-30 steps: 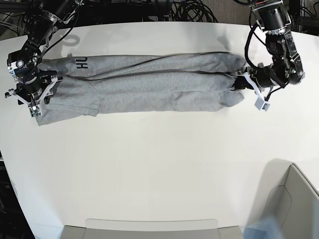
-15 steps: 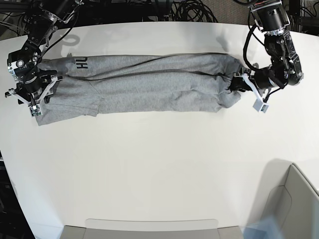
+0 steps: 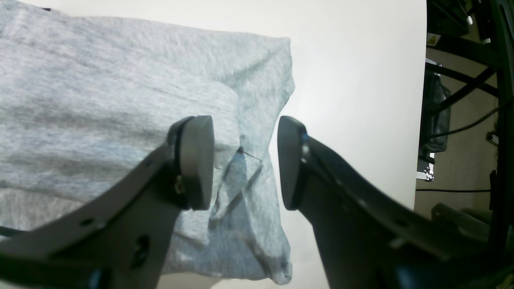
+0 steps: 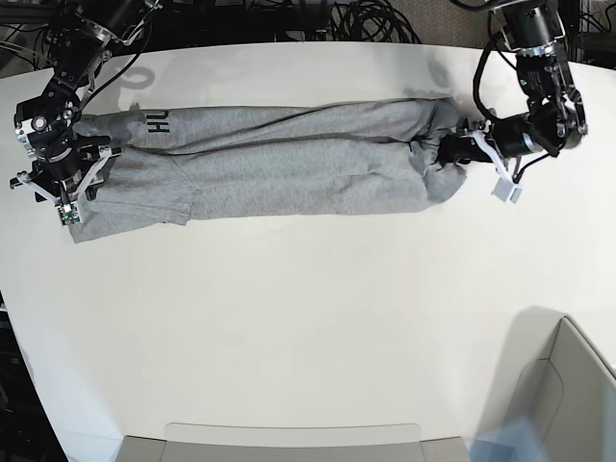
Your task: Fold the T-shirt properly
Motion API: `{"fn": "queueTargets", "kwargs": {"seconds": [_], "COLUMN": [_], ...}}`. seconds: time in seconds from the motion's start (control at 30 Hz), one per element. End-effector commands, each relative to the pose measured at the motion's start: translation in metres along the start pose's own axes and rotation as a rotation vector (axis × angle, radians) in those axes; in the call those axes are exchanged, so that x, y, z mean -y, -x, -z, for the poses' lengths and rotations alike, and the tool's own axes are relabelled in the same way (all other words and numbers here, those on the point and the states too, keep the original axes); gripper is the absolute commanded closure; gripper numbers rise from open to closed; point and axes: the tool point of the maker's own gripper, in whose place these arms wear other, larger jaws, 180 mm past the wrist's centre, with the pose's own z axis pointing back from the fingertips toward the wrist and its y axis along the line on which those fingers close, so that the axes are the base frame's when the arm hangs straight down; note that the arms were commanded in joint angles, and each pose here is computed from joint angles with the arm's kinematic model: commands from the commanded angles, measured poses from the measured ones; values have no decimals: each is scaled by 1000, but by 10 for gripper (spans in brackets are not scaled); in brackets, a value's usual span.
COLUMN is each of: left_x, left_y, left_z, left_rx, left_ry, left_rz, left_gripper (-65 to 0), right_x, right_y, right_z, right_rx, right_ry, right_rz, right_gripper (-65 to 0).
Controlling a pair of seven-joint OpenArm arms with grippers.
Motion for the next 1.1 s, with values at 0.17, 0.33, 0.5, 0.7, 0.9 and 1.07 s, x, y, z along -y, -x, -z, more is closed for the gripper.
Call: {"fn": "queueTargets", "kwargs": {"seconds": [0.17, 0.33, 0.5, 0.7, 0.9, 1.07], "left_x": [-20, -17, 3, 14, 17, 7], "left_y": [-8, -7, -24, -45, -43, -29], "left_z": [-23, -20, -23, -25, -22, -14], "left_rx": [-25, -29, 65, 123, 108, 26], "left_ry": [-71, -61, 55, 107, 114, 40], "left_rz": [35, 36, 10, 20, 28, 56], "left_gripper": [-226, -227, -228, -228, -229, -229], "right_x": [8, 6, 7, 7, 8, 4], "right_y": [-13, -12, -12, -12, -12, -4], "right_z": [-3, -3, -3, -3, -3, 2], "right_rx": [42, 42, 41, 41, 40, 20], "right_ry": [13, 9, 12, 12, 13, -6], "right_rz": [-16, -15, -19, -19, -20, -11], "right_gripper": [-260, -260, -260, -260, -260, -260]}}
